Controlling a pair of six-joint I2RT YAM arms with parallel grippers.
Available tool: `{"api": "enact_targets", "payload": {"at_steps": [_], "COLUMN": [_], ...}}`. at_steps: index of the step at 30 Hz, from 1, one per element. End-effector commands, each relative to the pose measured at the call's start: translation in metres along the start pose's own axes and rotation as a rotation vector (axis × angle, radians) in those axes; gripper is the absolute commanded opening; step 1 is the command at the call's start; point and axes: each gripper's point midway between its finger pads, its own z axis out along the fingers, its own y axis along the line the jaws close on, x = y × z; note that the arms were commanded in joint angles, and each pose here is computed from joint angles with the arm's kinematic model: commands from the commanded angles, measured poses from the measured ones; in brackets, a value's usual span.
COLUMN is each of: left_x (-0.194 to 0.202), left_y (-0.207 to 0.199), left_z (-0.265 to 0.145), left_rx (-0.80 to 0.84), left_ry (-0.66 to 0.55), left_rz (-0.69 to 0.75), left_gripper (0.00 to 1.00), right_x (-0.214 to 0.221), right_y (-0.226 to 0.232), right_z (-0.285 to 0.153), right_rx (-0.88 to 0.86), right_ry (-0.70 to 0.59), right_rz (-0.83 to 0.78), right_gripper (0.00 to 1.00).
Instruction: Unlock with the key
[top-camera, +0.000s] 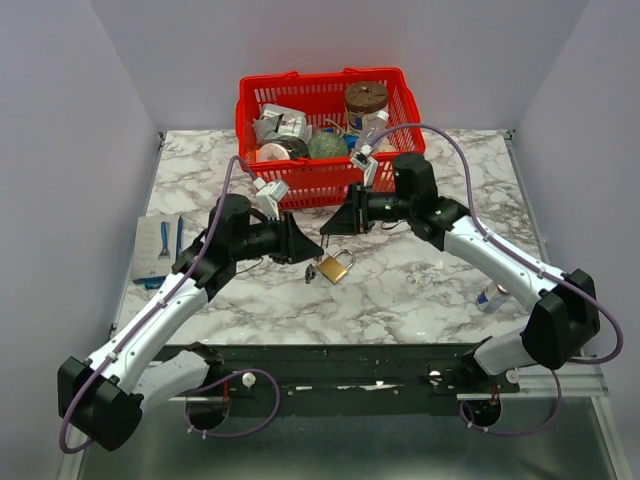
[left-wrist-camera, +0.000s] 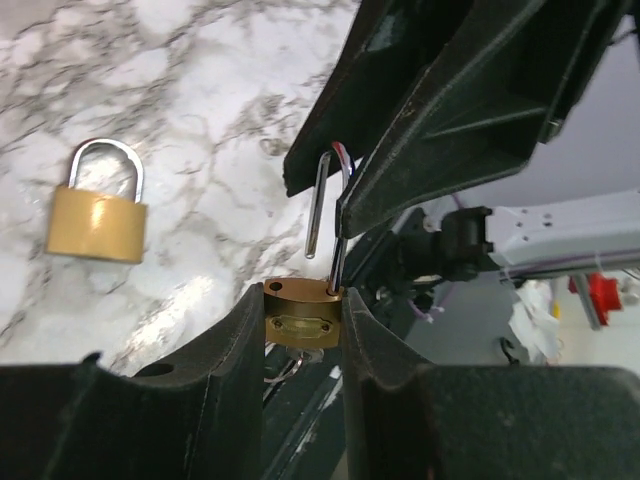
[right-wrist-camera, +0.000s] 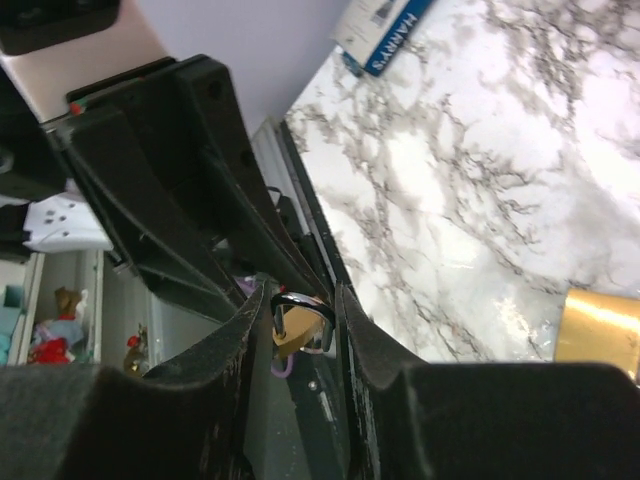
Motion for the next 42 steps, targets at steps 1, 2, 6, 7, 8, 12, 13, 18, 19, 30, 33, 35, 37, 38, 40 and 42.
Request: {"api": "enact_targets", "payload": {"at_steps": [1, 2, 6, 7, 8, 12, 13, 18, 19, 30, 33, 35, 37, 38, 40, 42], "left_x": [-0.008, -0.005, -0.003, -0.004, -0.003, -0.002, -0.003, 0.017, 0.023, 0.06, 0.063, 0.06, 0.064, 0.066, 0.072, 0.078], "left_y": [0.057, 0.06, 0.064, 0.065, 0.069, 0.072, 0.072, 0.088, 0.093, 0.123, 0.137, 0.148, 0.163, 0.169, 0.177, 0.188], "left_z": [-0.006, -0.004, -0.002, -0.003, -0.005, -0.005, -0.005, -0.016, -0.018, -0.014, -0.014, -0.018, -0.019, -0.02, -0.017, -0.018], "left_rx": [-0.342, -0.353, -0.374, -0.385, -0.411, -0.422, -0.42, -0.492, -0.498, -0.349, -0.352, -0.372, -0.385, -0.389, -0.377, -0.393], "left_ry": [-0.039, -0.03, -0.032, -0.035, -0.034, -0.011, -0.012, 0.069, 0.087, 0.184, 0.204, 0.205, 0.229, 0.242, 0.286, 0.333], "left_rz": [-0.046, -0.046, -0.045, -0.043, -0.043, -0.016, -0.009, -0.002, -0.014, -0.231, -0.273, -0.277, -0.3, -0.319, -0.356, -0.375], "left_gripper": [0.0, 0.0, 0.0, 0.0, 0.0, 0.0, 0.0, 0.0, 0.0, 0.0, 0.0, 0.0, 0.0, 0.0, 0.0, 0.0], "right_x": [0.008, 0.009, 0.011, 0.012, 0.012, 0.014, 0.014, 0.014, 0.014, 0.023, 0.023, 0.024, 0.025, 0.026, 0.025, 0.023], "right_y": [-0.019, -0.022, -0.027, -0.029, -0.033, -0.038, -0.038, -0.044, -0.044, -0.048, -0.048, -0.047, -0.046, -0.048, -0.045, -0.043], "right_z": [0.001, 0.003, 0.006, 0.005, 0.005, 0.008, 0.008, 0.006, 0.005, 0.005, 0.003, 0.001, 0.0, -0.001, -0.001, -0.003], "right_rx": [0.11, 0.117, 0.131, 0.143, 0.168, 0.181, 0.181, 0.211, 0.215, 0.221, 0.226, 0.228, 0.229, 0.233, 0.23, 0.227], "right_ry": [0.034, 0.037, 0.041, 0.038, 0.033, 0.038, 0.038, 0.027, 0.024, 0.04, 0.035, 0.032, 0.03, 0.029, 0.026, 0.019], "right_rz": [0.08, 0.089, 0.111, 0.124, 0.136, 0.164, 0.168, 0.168, 0.164, 0.168, 0.165, 0.163, 0.161, 0.163, 0.158, 0.155], "right_gripper": [0.25, 0.25, 0.3, 0.3, 0.3, 0.36, 0.38, 0.52, 0.53, 0.59, 0.59, 0.59, 0.6, 0.6, 0.6, 0.6]}}
